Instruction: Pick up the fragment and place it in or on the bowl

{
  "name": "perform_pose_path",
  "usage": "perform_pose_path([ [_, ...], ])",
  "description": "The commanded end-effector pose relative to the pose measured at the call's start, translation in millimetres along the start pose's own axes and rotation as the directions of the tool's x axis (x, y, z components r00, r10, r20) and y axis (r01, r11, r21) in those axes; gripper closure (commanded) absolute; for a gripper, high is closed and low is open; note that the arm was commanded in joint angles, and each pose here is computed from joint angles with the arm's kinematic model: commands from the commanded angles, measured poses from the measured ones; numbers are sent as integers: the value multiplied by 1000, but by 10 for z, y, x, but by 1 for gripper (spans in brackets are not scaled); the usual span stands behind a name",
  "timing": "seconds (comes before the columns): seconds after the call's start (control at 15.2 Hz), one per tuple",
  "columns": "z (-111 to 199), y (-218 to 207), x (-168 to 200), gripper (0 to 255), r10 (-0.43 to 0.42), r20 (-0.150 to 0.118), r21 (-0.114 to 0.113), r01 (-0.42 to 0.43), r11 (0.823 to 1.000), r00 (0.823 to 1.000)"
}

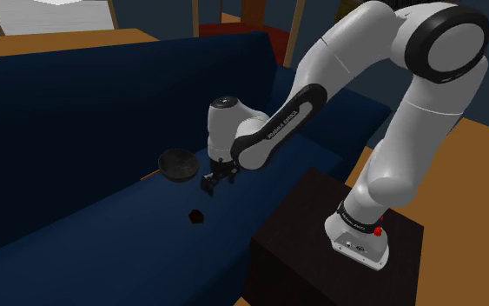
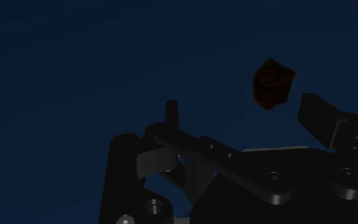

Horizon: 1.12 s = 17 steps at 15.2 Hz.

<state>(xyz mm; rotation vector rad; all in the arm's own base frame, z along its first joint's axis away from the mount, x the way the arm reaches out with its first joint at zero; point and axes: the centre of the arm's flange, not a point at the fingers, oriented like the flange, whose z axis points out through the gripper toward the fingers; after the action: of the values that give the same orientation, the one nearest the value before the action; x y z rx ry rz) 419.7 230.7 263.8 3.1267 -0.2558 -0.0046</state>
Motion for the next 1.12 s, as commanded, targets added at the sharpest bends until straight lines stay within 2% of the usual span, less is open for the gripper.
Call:
perform_pose_path([
  [0.0, 168, -178, 88, 0, 9, -6, 13, -9, 1000, 1000],
  [0.46, 713, -762, 342, 0, 36, -24, 49, -35, 998, 999],
  [1.06, 1112, -781, 352, 0, 36, -24, 49, -35, 998, 999],
])
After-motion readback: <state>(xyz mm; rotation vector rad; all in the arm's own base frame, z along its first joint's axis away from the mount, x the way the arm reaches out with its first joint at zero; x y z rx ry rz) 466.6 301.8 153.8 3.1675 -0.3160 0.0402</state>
